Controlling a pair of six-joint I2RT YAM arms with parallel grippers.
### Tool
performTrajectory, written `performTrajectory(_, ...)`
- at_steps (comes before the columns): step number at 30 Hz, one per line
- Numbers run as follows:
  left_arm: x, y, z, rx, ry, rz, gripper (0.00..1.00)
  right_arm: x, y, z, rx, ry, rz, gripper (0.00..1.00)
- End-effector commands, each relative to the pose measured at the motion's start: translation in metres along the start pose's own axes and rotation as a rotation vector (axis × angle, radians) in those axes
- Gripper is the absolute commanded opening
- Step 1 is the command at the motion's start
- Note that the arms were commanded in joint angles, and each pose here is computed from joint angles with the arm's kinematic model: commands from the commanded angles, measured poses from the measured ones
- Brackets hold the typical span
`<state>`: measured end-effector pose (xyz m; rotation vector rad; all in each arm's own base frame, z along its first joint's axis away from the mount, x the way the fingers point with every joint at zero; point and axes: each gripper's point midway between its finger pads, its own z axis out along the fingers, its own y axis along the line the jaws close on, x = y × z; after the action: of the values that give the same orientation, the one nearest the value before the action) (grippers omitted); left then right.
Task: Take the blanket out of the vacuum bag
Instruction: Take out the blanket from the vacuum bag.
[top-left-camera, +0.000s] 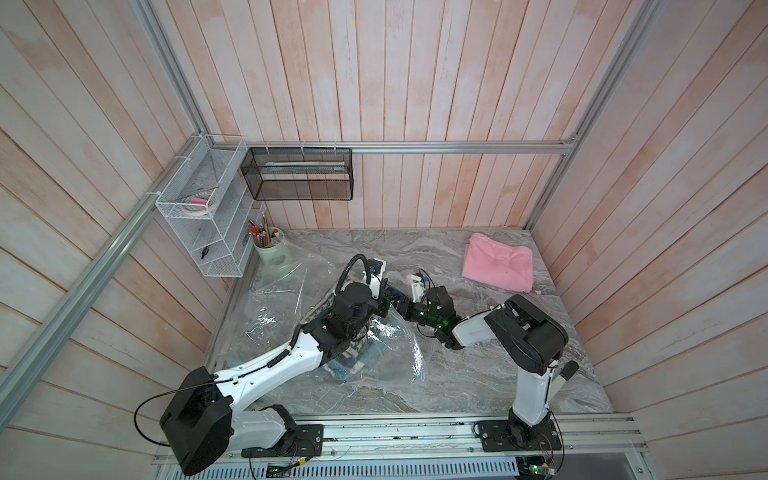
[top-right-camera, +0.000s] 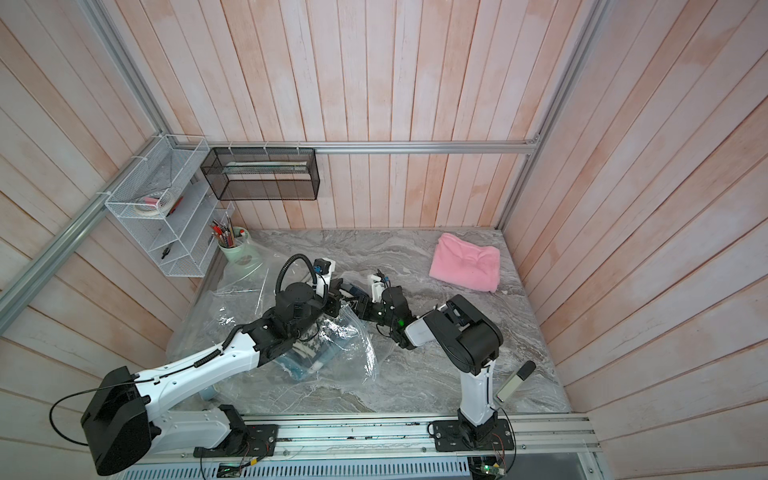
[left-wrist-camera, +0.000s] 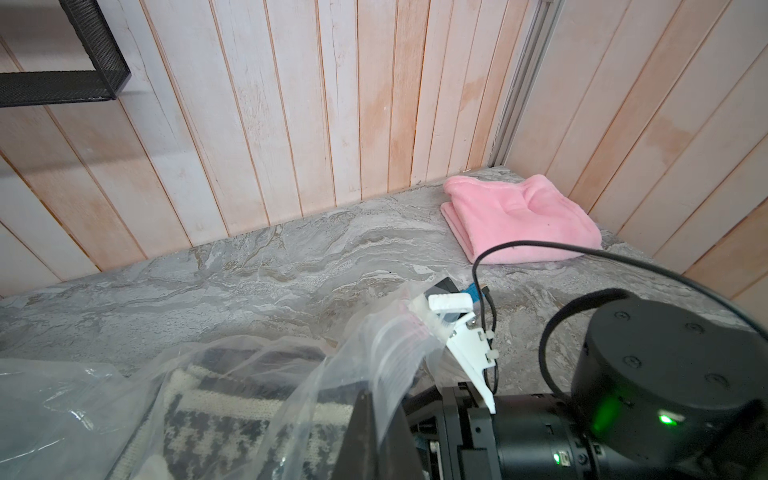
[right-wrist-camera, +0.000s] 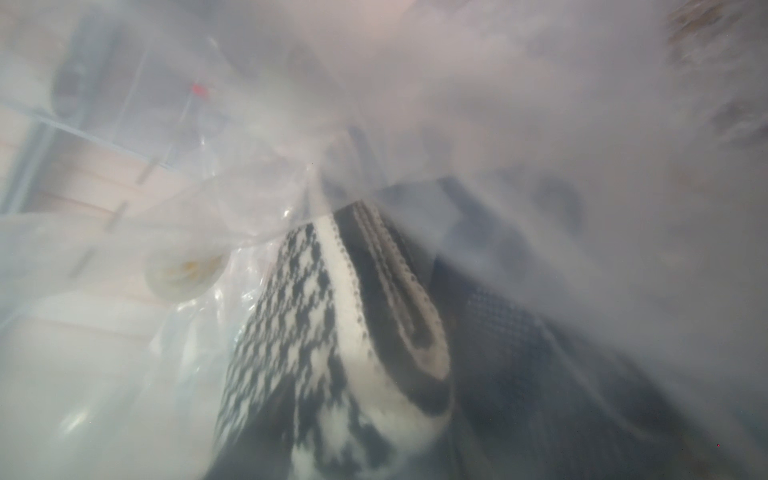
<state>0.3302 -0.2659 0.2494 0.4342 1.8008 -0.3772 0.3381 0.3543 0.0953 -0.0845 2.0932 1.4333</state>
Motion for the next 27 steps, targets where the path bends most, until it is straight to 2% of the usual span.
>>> performTrajectory(1,-0.010,-0.001,-0.001,-0.004,-0.028,0.019,0.00,0.005,0.007,0.010,-0.030,0.034,-0.024,0.55)
performTrajectory(17,-0.005,0.000,0.000,-0.010,-0.021,0.021,0.00,0.013,0.021,0.040,-0.070,0.098,-0.036,0.54)
performTrajectory(20,-0.004,0.001,0.000,-0.013,-0.022,0.020,0.00,0.017,0.024,0.046,-0.077,0.118,-0.047,0.47)
performTrajectory(22,-0.005,0.001,0.000,-0.014,-0.026,0.019,0.00,0.019,0.028,0.050,-0.092,0.131,-0.052,0.36)
performTrajectory(26,-0.004,0.002,-0.001,-0.019,-0.023,0.021,0.00,0.025,0.035,0.053,-0.135,0.168,-0.061,0.24)
performTrajectory(27,-0.003,0.003,-0.001,-0.022,-0.022,0.020,0.00,0.026,0.035,0.053,-0.142,0.171,-0.060,0.18)
